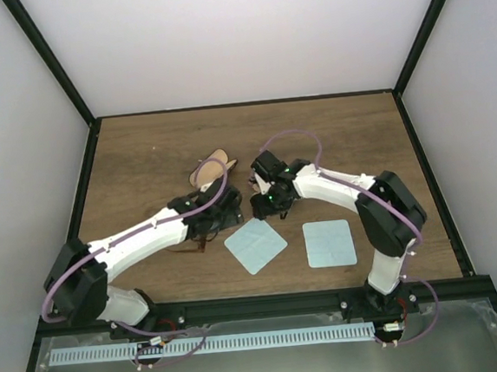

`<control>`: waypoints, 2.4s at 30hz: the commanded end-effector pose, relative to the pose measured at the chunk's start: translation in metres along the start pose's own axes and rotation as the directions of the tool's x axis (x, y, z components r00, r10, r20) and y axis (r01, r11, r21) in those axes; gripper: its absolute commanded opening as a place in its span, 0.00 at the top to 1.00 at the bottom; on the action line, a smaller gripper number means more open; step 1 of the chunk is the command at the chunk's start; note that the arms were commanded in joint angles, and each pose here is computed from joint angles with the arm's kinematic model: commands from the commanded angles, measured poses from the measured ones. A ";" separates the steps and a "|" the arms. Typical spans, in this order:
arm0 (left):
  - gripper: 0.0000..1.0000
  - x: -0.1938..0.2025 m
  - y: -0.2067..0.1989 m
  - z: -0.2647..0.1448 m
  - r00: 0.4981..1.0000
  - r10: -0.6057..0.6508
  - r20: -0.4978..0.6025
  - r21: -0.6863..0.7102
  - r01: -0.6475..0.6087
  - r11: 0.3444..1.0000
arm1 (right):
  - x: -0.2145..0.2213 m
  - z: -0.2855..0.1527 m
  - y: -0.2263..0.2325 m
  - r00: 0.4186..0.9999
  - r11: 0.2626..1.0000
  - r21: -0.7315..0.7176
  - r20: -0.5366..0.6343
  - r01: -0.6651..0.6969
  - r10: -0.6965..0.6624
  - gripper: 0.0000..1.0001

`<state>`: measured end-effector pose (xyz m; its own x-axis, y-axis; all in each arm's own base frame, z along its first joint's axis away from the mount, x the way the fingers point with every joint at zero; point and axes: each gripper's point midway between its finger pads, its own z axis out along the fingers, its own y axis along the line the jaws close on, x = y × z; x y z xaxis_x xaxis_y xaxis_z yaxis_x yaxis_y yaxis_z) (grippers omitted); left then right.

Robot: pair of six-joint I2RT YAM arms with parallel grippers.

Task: Organize the sunglasses
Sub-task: Adjust the glasses cleaning cloth at the center of the board.

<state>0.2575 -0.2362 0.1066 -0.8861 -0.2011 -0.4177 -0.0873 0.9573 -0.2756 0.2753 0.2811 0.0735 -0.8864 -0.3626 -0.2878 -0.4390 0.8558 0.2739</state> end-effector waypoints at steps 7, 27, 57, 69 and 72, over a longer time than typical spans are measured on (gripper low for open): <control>0.16 0.016 0.059 -0.013 0.979 -0.194 0.067 -0.128 0.202 0.971 | 0.000 0.026 -0.013 0.996 0.995 0.070 -0.066 0.071 -0.066 0.48; 0.18 0.040 0.092 -0.015 0.969 -0.238 0.064 -0.140 0.245 0.959 | 0.000 0.052 0.002 0.989 0.985 0.129 -0.102 0.117 -0.104 0.52; 0.18 0.040 0.082 -0.008 0.975 -0.217 0.050 -0.095 0.221 0.971 | -0.002 0.035 0.006 0.995 0.989 0.124 -0.065 0.084 -0.076 0.99; 0.05 0.024 0.028 0.004 0.998 -0.068 0.008 -0.042 0.068 0.997 | 0.012 0.021 -0.023 0.998 0.983 0.185 -0.060 0.001 0.010 0.99; 0.06 0.024 0.017 0.009 0.998 -0.062 -0.015 -0.048 0.061 0.997 | 0.021 0.019 -0.036 0.996 0.979 0.198 -0.066 -0.038 0.052 0.99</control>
<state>0.2327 -0.2072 0.0788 -0.8717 -0.2932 -0.3927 -0.2053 0.9460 -0.2508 0.2741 0.2701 0.0362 -0.8905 -0.4006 -0.2157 -0.4304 0.8954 0.1143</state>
